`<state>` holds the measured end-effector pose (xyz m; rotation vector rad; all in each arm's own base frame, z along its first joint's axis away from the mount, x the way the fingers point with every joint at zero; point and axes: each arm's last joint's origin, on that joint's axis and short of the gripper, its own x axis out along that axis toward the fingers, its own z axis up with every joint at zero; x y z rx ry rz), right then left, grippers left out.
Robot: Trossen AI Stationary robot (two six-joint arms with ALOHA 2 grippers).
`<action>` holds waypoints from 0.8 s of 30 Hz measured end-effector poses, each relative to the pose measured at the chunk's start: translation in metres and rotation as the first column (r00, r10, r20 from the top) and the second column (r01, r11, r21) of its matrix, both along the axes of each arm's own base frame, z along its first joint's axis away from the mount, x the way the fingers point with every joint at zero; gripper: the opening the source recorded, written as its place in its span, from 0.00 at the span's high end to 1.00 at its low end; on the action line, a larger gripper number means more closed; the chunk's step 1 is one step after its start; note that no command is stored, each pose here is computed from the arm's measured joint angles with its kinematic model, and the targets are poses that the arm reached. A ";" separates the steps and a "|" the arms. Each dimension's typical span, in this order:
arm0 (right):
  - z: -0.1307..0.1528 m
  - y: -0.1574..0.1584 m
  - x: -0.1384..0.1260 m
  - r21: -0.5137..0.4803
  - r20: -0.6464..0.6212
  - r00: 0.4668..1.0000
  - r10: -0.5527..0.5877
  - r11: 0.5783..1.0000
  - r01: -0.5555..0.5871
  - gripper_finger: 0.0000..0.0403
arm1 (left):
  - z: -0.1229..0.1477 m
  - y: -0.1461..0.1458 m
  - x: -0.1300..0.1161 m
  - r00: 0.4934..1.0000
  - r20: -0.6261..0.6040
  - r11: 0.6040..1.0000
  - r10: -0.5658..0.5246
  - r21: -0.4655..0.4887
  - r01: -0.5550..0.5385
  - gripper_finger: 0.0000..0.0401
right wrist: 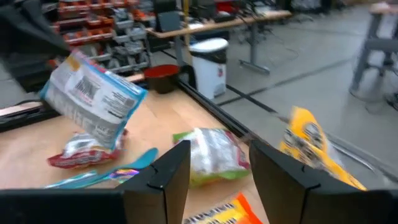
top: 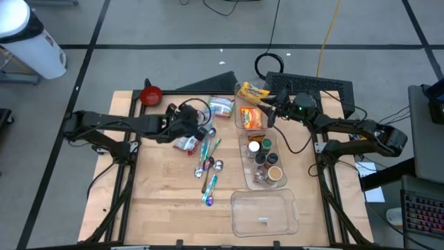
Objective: Pick & Place Food Item
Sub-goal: Put the blue noodle pack into the top transparent bin
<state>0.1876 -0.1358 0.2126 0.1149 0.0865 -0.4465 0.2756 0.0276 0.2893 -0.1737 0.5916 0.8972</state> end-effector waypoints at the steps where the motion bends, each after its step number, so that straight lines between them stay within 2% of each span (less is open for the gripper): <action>1: 0.001 0.003 0.003 -0.015 0.007 1.000 0.019 1.000 -0.019 0.61 | 0.004 -0.004 0.001 1.000 0.007 1.000 -0.014 0.012 0.014 0.99; 8: 0.016 0.028 0.023 -0.062 0.058 0.986 0.156 0.986 -0.152 0.61 | 0.017 -0.028 0.008 0.986 0.031 0.986 -0.161 0.056 0.159 0.99; 11: 0.022 0.040 0.033 -0.087 0.018 0.974 0.226 0.971 -0.223 0.58 | 0.019 -0.036 0.011 0.971 0.041 0.970 -0.235 0.065 0.233 0.99; 17: 0.038 0.067 0.052 -0.095 -0.059 0.933 0.354 0.929 -0.358 0.45 | 0.023 -0.049 0.016 0.914 0.079 0.917 -0.398 0.027 0.397 0.99; 21: 0.041 0.086 0.059 -0.141 -0.040 0.902 0.431 0.891 -0.432 0.39 | 0.020 -0.058 0.019 0.877 0.079 0.880 -0.474 0.006 0.475 0.99; 24: 0.044 0.095 0.064 -0.170 -0.004 0.886 0.463 0.873 -0.457 0.38 | 0.019 -0.063 0.025 0.844 0.088 0.848 -0.528 0.015 0.529 0.99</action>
